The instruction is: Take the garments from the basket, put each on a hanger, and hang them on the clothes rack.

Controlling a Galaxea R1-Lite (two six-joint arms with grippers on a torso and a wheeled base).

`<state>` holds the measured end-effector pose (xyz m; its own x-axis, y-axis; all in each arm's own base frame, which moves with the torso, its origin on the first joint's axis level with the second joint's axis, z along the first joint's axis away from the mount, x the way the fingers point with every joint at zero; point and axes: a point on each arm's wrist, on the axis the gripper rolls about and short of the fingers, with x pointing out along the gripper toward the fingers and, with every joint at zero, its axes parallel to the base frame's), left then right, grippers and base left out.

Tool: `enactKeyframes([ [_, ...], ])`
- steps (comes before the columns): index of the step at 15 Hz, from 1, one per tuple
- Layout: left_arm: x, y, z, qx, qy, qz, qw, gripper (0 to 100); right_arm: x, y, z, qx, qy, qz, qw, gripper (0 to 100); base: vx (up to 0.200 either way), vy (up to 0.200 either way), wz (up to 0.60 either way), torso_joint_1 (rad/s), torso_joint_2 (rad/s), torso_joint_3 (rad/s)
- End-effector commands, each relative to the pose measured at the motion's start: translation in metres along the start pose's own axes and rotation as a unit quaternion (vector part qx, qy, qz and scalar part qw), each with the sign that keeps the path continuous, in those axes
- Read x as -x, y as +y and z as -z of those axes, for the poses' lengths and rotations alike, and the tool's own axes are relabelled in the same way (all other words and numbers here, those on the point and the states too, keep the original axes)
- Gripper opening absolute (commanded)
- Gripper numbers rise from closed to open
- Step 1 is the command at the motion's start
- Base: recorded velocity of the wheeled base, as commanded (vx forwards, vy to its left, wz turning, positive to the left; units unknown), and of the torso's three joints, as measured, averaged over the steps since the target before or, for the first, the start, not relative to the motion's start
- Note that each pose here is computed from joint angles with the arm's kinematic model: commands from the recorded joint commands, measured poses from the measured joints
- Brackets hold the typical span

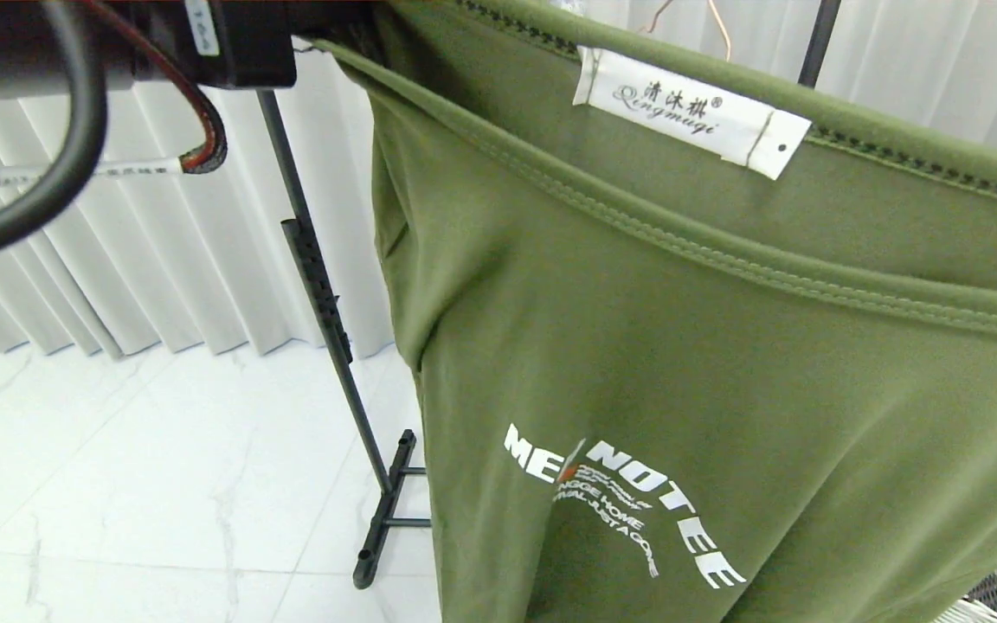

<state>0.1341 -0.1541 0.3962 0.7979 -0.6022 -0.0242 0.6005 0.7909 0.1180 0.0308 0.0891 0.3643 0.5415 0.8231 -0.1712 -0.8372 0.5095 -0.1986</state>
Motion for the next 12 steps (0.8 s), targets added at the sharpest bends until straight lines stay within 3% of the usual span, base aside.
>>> enactKeyframes([
  [1,0.022,0.005,-0.001,0.004,0.022,0.002,0.9997,0,-0.001,-0.007,0.002,-0.004,0.012,0.056,0.9984,0,0.000,0.000,0.00,0.000,0.00,0.000],
  [2,0.037,0.009,-0.001,0.018,0.044,0.004,0.9989,0,-0.004,-0.011,0.005,-0.005,0.024,0.101,0.9945,0,0.000,0.000,0.00,0.000,0.00,0.000],
  [4,0.061,0.012,0.004,0.043,0.087,0.013,0.9952,0,-0.005,-0.018,0.006,-0.010,0.034,0.143,0.9891,0,0.000,0.000,0.00,0.000,0.00,0.000],
  [6,0.092,0.013,0.015,0.063,0.143,0.032,0.9872,0,-0.019,-0.027,0.004,-0.024,0.028,0.191,0.9809,0,0.000,0.000,0.00,0.000,0.00,0.000],
  [9,0.106,0.002,0.017,0.096,0.154,0.096,0.9786,0,-0.058,-0.032,-0.012,-0.042,-0.045,0.195,0.9788,0,0.000,0.000,0.00,0.000,0.00,0.000],
  [12,0.108,-0.006,0.020,0.091,0.162,0.131,0.9738,0,-0.081,-0.035,-0.018,-0.043,-0.060,0.194,0.9783,0,0.000,0.000,0.00,0.000,0.00,0.000],
])
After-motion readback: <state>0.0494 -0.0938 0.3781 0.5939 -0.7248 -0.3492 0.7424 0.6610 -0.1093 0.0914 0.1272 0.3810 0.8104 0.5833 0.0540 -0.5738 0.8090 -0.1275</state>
